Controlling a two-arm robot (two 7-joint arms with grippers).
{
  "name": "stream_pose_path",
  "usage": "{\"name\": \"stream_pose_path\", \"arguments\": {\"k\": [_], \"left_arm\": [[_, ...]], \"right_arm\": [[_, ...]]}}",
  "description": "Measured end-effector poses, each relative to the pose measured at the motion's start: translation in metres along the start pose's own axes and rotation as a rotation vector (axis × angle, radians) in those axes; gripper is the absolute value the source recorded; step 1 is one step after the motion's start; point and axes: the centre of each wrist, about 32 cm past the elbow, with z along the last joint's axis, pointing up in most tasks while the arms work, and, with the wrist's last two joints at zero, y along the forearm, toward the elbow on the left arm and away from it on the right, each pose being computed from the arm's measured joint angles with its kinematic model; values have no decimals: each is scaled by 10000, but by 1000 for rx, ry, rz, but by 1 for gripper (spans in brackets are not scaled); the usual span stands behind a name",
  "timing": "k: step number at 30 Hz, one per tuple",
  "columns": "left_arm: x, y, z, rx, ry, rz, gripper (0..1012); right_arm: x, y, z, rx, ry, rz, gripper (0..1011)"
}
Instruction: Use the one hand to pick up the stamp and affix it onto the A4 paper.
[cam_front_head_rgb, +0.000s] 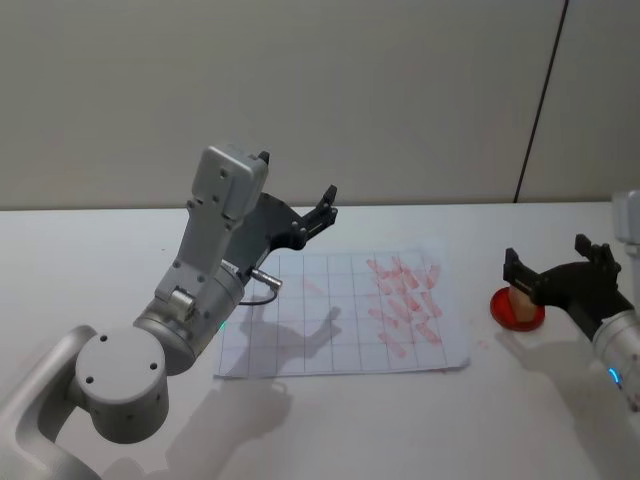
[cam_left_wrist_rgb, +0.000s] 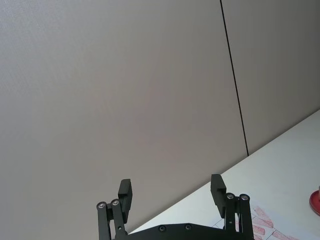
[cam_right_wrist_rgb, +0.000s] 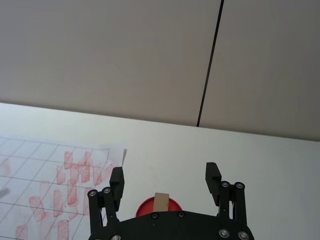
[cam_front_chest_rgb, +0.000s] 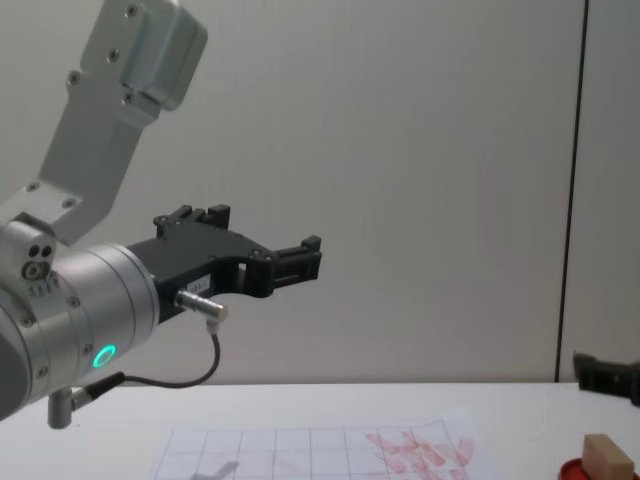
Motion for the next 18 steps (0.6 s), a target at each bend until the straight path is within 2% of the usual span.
{"name": "stream_pose_path", "arguments": {"k": [18], "left_arm": [[0,0,0,0,0,0,1001]], "right_arm": [[-63,167,-143,-119,18,-14,1001]]}}
